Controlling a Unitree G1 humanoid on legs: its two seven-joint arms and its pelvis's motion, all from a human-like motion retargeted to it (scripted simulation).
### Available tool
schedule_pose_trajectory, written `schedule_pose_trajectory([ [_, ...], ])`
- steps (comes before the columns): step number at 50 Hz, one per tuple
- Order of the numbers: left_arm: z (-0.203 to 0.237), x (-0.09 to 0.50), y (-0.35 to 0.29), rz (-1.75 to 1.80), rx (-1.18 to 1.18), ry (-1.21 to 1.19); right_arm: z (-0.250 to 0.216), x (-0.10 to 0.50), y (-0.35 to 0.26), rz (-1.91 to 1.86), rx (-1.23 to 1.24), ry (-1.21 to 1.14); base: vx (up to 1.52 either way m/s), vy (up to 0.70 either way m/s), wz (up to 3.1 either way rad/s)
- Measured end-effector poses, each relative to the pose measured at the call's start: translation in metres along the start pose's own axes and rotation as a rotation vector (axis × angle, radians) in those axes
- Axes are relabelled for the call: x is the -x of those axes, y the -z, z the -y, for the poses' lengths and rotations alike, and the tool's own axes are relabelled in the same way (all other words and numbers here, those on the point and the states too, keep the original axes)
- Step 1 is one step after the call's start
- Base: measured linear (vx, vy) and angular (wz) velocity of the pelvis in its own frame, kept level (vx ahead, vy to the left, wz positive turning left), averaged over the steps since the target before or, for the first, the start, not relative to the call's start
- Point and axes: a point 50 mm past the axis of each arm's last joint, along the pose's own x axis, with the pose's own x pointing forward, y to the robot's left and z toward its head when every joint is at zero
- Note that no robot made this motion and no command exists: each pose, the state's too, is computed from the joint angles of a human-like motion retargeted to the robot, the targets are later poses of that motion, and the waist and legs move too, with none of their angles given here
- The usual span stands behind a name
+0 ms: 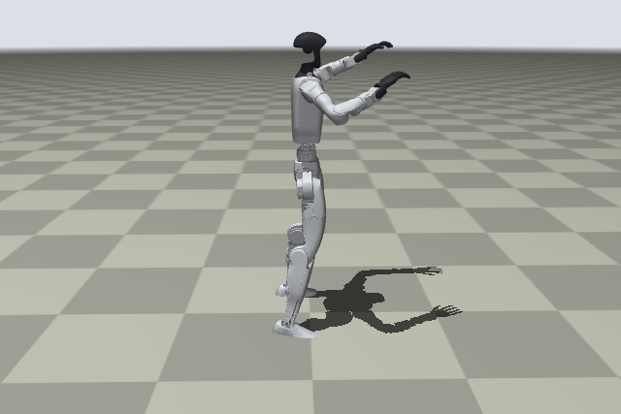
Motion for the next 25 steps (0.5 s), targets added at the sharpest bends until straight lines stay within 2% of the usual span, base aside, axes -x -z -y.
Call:
schedule_pose_trajectory([
  [3, 0.026, 0.002, -0.049, 0.209, 0.122, 0.076, -0.006, -0.002, -0.007, 0.024, -0.025, -0.014, 0.0, 0.0, 0.0],
  [5, 0.026, 0.006, -0.089, 0.379, 0.198, 0.056, -0.009, -0.005, -0.013, 0.045, -0.036, -0.016, 0.0, 0.0, 0.0],
  [10, -0.023, 0.024, -0.179, 0.788, 0.365, -0.16, -0.007, -0.013, -0.024, 0.094, -0.048, 0.0, 0.0, 0.0, 0.0],
  [13, -0.057, 0.035, -0.211, 0.939, 0.476, -0.295, -0.003, -0.017, -0.028, 0.11, -0.052, 0.025, 0.0, 0.0, 0.0],
  [17, -0.087, 0.04, -0.228, 1.02, 0.623, -0.42, 0.004, -0.022, -0.031, 0.117, -0.057, 0.067, 0.0, 0.0, 0.0],
  [20, -0.092, 0.037, -0.225, 1.003, 0.745, -0.446, 0.006, -0.023, -0.032, 0.114, -0.066, 0.088, 0.0, 0.0, 0.0],
  [25, -0.066, 0.024, -0.2, 0.858, 0.947, -0.327, 0.009, -0.025, -0.029, 0.084, -0.074, 0.13, 0.0, 0.0, -0.04],
])
